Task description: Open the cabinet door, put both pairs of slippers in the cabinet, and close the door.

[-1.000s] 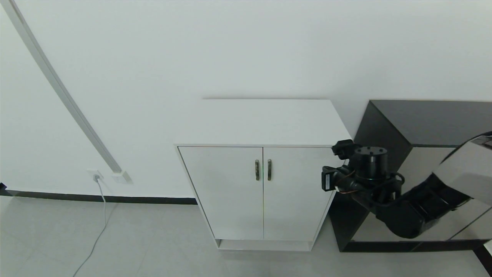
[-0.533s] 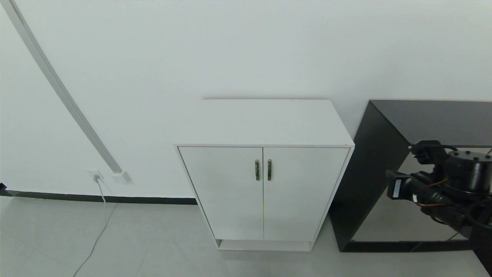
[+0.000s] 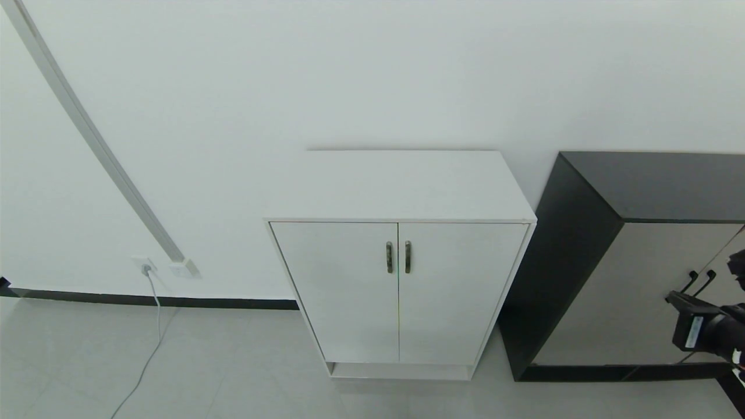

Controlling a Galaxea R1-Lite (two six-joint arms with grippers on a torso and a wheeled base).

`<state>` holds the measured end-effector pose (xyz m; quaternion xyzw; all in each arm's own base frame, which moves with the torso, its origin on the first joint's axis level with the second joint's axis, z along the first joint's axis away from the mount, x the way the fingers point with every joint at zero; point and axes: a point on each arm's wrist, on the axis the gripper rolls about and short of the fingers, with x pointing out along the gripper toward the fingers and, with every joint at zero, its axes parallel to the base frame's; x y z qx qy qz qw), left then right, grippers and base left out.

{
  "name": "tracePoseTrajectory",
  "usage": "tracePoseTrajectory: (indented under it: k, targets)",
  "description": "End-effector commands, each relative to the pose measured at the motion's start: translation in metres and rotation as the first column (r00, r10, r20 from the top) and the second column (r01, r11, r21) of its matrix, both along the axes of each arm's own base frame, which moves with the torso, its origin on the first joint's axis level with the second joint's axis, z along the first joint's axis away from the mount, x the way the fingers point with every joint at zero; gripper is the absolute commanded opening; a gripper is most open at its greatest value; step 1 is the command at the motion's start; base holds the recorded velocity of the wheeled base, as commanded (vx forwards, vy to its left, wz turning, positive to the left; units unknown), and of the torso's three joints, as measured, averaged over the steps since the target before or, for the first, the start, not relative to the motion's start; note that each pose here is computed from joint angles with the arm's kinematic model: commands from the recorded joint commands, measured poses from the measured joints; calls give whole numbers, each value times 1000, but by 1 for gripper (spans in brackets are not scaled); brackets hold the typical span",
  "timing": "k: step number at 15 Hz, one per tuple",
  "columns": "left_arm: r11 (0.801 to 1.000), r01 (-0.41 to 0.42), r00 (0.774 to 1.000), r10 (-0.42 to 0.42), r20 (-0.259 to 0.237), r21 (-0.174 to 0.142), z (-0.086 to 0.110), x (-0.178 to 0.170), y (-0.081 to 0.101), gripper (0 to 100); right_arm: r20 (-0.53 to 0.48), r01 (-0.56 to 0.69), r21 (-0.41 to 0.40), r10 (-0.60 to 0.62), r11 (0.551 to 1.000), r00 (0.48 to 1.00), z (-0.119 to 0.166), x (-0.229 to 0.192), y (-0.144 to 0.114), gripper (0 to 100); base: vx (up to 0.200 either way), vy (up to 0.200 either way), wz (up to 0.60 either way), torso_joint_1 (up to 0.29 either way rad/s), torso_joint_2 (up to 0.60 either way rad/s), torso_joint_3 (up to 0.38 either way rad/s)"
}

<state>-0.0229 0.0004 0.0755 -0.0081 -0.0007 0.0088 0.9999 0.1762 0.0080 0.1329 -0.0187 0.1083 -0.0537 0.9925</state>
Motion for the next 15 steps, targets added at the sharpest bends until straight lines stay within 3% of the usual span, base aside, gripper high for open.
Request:
tracePoseTrajectory:
  k: [1,15]
  targets:
    - [1000,-1,1000,1,-1,-1,0,0,0,0,30,-9,0,9,1000,999,0,-25,-1,0,0,0,0,0,0,0]
    - [1000,-1,1000,1,-1,-1,0,0,0,0,-100,-155,42,159,987,982,-30,-141,-6,0,0,0,0,0,0,0]
